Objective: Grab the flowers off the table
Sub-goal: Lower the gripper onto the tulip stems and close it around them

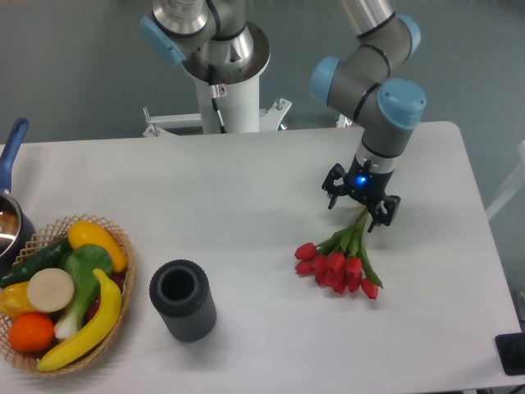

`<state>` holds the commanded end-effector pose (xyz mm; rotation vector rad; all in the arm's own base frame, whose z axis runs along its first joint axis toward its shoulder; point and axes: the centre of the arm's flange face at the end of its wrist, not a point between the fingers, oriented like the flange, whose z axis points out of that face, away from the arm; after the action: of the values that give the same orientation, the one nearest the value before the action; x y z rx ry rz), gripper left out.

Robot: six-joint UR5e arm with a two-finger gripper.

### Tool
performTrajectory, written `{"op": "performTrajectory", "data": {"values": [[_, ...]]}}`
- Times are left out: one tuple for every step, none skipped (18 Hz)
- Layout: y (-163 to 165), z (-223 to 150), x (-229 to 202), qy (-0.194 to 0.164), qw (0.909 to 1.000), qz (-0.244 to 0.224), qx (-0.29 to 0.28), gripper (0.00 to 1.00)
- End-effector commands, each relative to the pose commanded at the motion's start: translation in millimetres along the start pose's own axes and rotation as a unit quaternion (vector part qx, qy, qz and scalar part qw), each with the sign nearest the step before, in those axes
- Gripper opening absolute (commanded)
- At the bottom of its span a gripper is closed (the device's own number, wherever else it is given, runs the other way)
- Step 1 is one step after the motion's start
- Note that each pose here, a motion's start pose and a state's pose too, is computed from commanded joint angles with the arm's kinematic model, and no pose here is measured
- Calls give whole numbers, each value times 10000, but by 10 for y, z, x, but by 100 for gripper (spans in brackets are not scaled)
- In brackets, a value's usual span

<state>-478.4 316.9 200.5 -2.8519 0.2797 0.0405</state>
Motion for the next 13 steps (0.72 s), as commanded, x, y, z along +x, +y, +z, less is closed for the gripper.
{"op": "performTrajectory", "data": {"values": [[0,7,-19,-7,10000,-21,1,100],[-10,7,-27,-13,10000,-19,2,100],[-15,-4,-39,-27,10000,-23,4,100],[-12,4,-39,-20,10000,-25,3,100],[-16,28,-47,-4,10000,-29,2,100],[-15,68,-57,20,10000,-66,-1,100],[-22,89,-87,8,10000,-93,2,100],[-23,122,-95,32,9999,-137,-1,100],[-12,162,-96,61,9999,-161,-5,100],[-15,182,-91,85,9998,-160,-8,100],[-14,189,-92,85,9998,-152,-8,100],[-45,198,-78,94,9999,-130,-7,100],[-51,209,-73,110,9999,-119,-9,100]]}}
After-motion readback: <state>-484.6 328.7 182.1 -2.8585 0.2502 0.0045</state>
